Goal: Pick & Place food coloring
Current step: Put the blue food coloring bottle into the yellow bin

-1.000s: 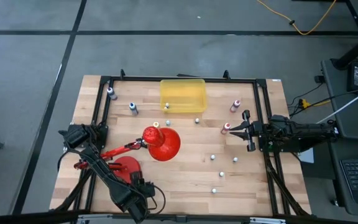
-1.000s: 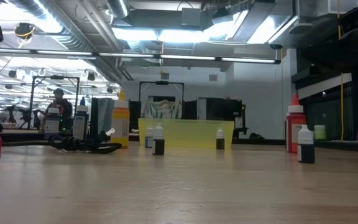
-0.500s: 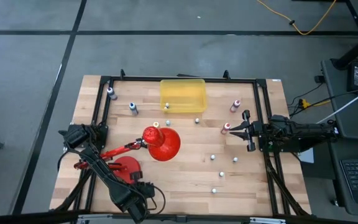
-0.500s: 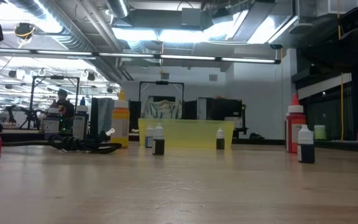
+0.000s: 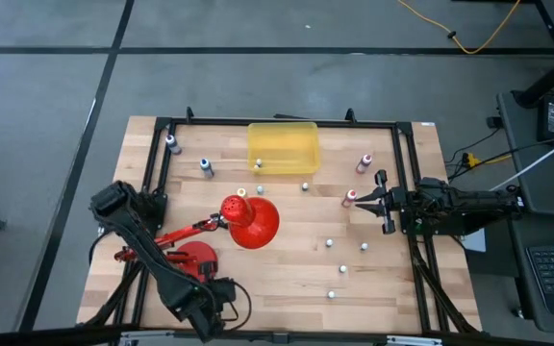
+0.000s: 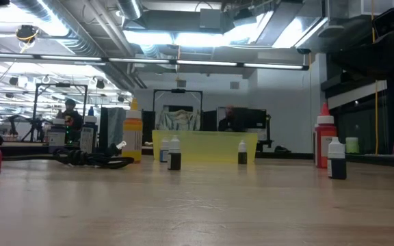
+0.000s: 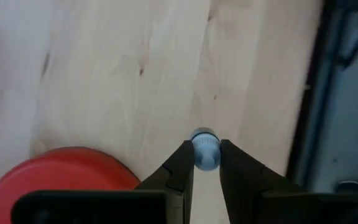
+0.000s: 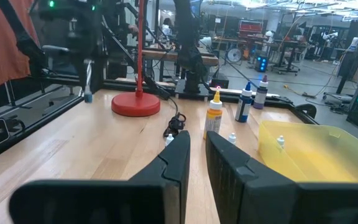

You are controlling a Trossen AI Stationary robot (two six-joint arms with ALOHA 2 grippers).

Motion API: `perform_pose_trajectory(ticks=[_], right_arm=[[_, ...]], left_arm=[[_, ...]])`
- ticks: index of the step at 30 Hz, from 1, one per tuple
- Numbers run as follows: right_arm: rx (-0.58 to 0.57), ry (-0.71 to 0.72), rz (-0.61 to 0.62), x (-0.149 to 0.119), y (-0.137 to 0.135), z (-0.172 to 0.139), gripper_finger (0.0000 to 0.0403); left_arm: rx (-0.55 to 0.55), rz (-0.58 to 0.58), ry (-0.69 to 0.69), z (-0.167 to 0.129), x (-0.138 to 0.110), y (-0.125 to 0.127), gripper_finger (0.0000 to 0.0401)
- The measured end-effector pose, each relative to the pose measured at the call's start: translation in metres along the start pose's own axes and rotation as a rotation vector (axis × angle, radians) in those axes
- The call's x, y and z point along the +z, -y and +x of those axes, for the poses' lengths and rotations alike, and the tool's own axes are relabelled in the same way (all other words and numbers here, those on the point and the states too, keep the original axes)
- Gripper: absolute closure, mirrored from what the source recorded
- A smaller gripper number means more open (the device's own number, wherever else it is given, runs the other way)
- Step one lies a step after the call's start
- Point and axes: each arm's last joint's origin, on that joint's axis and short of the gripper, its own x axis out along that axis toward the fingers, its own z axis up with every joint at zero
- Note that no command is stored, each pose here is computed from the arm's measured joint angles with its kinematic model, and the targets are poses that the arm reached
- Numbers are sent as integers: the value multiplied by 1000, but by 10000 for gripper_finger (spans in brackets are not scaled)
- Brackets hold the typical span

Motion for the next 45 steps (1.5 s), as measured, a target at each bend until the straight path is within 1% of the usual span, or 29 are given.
perform_pose_trajectory(ticks=[6,11,20,23,26,31,35,38,40,45], right_arm=[[0,0,0,0,0,0,347],[0,0,0,0,0,0,347],[0,0,0,0,0,0,347],[0,0,0,0,0,0,347],[0,0,0,0,0,0,347],[0,0,0,0,0,0,347],[0,0,0,0,0,0,347],[0,0,0,0,0,0,347],[0,0,0,0,0,0,347],[0,0,0,0,0,0,347]], left_arm=[[-112,46,50,-54,-3,-2,345],[-244,40,103,-102,-6,-11,346],[-479,8,192,-183,-10,-41,346],[-554,18,232,-209,-11,-51,346],[-615,39,276,-230,-10,-61,346],[-690,42,382,-266,-5,-80,346],[-714,48,485,-290,-2,-96,346],[-690,41,585,-307,1,-111,347],[-645,20,652,-317,3,-123,347],[-487,-61,798,-337,10,-154,347]])
